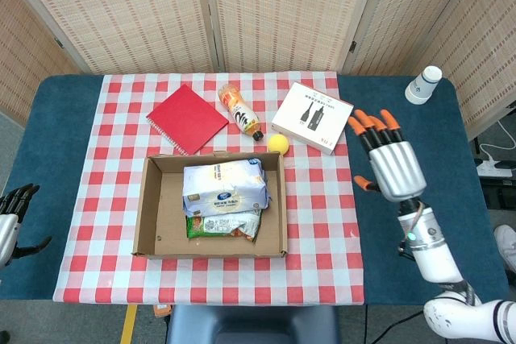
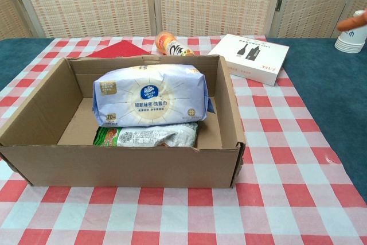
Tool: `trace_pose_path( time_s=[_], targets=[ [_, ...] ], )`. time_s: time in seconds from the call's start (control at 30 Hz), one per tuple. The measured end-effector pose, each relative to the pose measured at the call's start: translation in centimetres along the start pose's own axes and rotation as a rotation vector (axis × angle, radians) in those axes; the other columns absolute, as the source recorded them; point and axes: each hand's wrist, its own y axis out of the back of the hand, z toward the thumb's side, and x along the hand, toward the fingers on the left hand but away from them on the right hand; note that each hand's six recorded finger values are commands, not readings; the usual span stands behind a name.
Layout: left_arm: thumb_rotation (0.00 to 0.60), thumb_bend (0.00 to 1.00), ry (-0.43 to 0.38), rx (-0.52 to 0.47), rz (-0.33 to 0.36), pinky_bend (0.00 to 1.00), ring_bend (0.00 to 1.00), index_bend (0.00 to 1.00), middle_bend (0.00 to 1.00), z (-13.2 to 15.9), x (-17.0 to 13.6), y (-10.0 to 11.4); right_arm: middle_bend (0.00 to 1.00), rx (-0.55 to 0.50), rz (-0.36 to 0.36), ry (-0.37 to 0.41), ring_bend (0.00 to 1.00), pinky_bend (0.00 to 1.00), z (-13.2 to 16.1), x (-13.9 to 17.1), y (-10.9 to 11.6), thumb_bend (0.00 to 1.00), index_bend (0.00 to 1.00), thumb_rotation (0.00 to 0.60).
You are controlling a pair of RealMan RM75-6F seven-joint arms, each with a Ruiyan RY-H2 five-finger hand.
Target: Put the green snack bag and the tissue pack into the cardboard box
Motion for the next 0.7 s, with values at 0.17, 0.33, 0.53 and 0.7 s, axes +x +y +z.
trace_pose_path(
  time_s=[0.17,0.33,0.53,0.7],
  targets=[
    [0.600,0.20,0.006,-0.003,0.007,0.09,0.00,0.04,0.00,-0.2,-0.1,0.2,0.00,0.059,0.080,-0.088,0.00,0.00,-6.6,5.0,-3.1,0.03,0.01,0.600],
    [0.600,0.20,0.013,-0.004,0.005,0.09,0.00,0.04,0.00,-0.5,0.0,0.2,0.00,0.089,0.151,-0.119,0.00,0.00,-8.9,8.3,-4.9,0.03,0.00,0.600],
    [0.600,0.20,0.014,0.002,-0.001,0.09,0.00,0.04,0.00,-0.6,0.2,-0.1,0.00,0.135,0.160,-0.186,0.00,0.00,-10.7,12.4,-5.7,0.03,0.01,0.600],
    [0.600,0.20,-0.007,0.004,-0.008,0.09,0.00,0.04,0.00,0.0,0.3,-0.3,0.00,0.157,0.124,-0.202,0.00,0.00,-10.7,13.5,-5.3,0.03,0.01,0.600]
  ],
)
